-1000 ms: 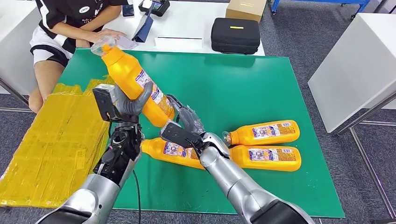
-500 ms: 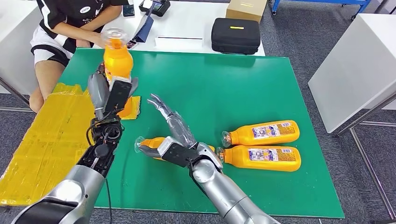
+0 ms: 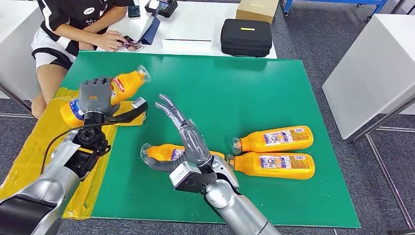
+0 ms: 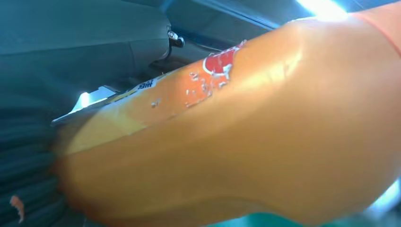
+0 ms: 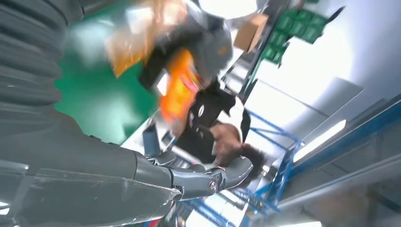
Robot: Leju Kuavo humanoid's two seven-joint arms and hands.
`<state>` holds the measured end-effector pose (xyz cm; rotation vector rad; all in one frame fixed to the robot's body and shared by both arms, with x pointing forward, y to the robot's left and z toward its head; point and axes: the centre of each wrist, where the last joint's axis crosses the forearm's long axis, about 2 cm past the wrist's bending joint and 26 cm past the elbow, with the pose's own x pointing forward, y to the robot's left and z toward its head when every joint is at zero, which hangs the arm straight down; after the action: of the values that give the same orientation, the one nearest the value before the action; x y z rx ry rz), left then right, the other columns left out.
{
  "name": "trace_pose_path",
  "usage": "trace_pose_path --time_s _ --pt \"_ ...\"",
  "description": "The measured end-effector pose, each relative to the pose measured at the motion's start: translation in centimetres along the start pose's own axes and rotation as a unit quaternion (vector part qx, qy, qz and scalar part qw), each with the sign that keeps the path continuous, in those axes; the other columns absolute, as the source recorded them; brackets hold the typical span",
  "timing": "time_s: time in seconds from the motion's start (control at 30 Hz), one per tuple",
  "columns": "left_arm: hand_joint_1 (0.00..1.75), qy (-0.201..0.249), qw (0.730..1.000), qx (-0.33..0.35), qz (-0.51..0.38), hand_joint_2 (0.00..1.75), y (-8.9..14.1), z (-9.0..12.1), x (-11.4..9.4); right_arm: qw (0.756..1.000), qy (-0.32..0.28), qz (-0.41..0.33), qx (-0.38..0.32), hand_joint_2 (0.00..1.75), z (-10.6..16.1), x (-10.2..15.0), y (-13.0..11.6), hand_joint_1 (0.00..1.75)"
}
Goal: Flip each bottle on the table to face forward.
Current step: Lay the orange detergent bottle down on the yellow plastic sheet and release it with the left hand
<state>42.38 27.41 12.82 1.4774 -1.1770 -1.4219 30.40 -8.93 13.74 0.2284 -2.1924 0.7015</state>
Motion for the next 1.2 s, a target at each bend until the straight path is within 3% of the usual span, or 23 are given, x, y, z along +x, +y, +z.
trace_pose_path --time_s 0.2,0.23,0.33,0.37,0.53,0.8,0.93,1.0,1.13,1.17,1.2 --pt "1.75 -0.046 0.982 -0.139 -0.123 1.75 -3.8 2.2 -2.7 0.995 0.023 0.095 -0.001 1.75 1.2 0.7 -1.1 0.00" --pt "1.63 -0.049 0.977 -0.158 -0.137 1.75 -4.4 2.7 -3.2 0.993 0.027 0.113 0.000 1.75 1.4 0.8 -1.3 0.00" --pt "0.32 -0.052 0.963 -0.202 -0.169 1.75 -5.9 3.9 -4.2 0.981 0.051 0.185 0.013 1.75 1.8 1.0 -1.9 0.00" --pt "0.00 -0.052 0.960 -0.211 -0.177 1.75 -6.3 4.2 -4.5 0.975 0.062 0.211 0.019 1.75 1.9 1.0 -2.0 0.00" --pt "0.00 -0.031 0.953 -0.226 -0.201 1.75 -7.3 5.2 -5.1 0.944 0.099 0.311 0.046 1.75 2.8 0.7 -2.0 0.00" --pt "0.00 -0.021 0.952 -0.227 -0.206 1.75 -7.5 5.4 -5.2 0.935 0.111 0.331 0.057 1.75 3.4 0.6 -1.8 0.00" --pt "0.00 0.005 0.958 -0.204 -0.200 0.00 -7.6 5.5 -5.2 0.915 0.134 0.370 0.087 1.75 3.8 0.4 -1.6 0.00" --pt "0.00 0.032 0.968 -0.180 -0.172 0.00 -7.6 5.6 -5.3 0.898 0.153 0.396 0.113 1.75 4.3 0.1 -1.3 0.00" --pt "0.00 0.087 0.988 -0.111 -0.064 1.75 -6.6 4.8 -5.8 0.873 0.182 0.423 0.162 1.75 5.7 -0.7 -0.8 0.00" --pt "0.00 0.092 0.991 -0.088 -0.027 1.75 -6.1 4.2 -6.0 0.867 0.190 0.427 0.171 1.75 6.1 -1.0 -0.6 0.00" --pt "0.00 0.094 0.993 -0.066 0.016 1.31 -5.4 3.6 -6.1 0.862 0.199 0.431 0.179 1.75 6.5 -1.3 -0.4 0.00"
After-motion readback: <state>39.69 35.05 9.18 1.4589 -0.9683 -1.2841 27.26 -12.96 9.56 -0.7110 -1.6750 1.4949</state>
